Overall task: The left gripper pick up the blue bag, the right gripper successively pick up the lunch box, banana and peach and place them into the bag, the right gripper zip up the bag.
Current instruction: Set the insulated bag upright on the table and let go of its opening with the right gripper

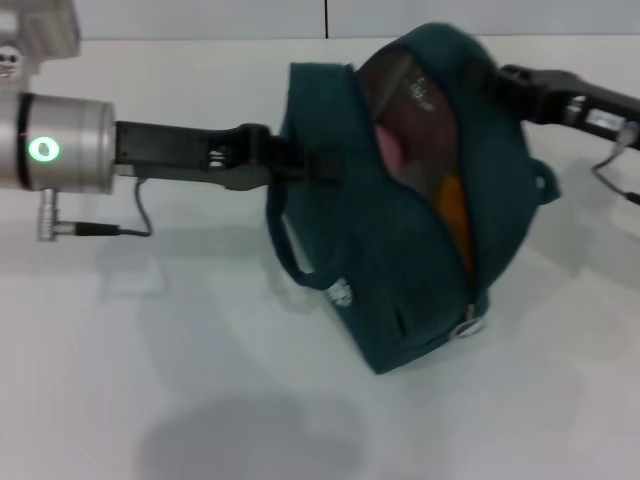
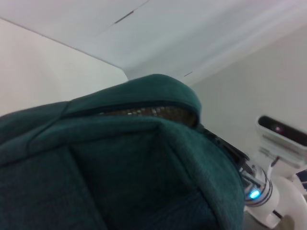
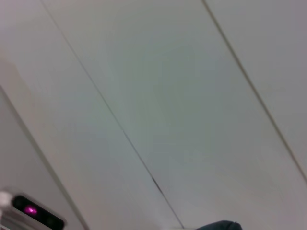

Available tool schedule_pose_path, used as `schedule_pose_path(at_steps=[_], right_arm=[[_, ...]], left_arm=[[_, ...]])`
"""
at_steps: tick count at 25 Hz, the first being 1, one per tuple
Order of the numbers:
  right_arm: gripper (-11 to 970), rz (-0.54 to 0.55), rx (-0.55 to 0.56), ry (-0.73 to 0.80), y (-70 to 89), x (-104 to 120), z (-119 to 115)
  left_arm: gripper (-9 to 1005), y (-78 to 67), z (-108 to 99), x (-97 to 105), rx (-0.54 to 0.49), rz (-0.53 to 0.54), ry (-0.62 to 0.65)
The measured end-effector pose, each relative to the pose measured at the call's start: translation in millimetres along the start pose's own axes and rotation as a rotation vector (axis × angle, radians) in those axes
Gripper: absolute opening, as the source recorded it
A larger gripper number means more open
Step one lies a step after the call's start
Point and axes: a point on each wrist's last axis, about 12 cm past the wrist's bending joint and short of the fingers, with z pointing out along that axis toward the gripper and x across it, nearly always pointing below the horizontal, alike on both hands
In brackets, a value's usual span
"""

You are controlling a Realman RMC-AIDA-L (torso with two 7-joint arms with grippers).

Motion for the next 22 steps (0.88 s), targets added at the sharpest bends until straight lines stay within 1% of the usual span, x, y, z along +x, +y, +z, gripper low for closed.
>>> schedule_pose_path(at_steps=[3, 6, 12, 16, 22], right_arm=[[112, -0.006, 0.011, -0.015, -1.4, -1.0, -17.5], [111, -0.005, 0.027, -0.011, -2.1, 2.0, -26.8], [115, -0.001, 0.034, 0.009, -3.1, 9.6, -27.8], [134, -0.022, 0.030, 0.007, -2.4, 14.3, -26.4], [164, -0.042, 0.021, -0.024, -2.9, 12.0, -33.7]], left_arm=[[88, 2.3, 12.4, -2.3, 0.009, -0.020, -0.002], [88, 5.6, 20.5, -2.2, 0.003, -0.034, -0.011], [89, 10.2, 25.5, -1.2, -0.014, -0.054, -0.033], [89, 12.2, 25.9, -0.6, -0.025, -0.061, -0.043], [90, 16.2, 24.9, 1.0, -0.044, -0.070, -0.062]])
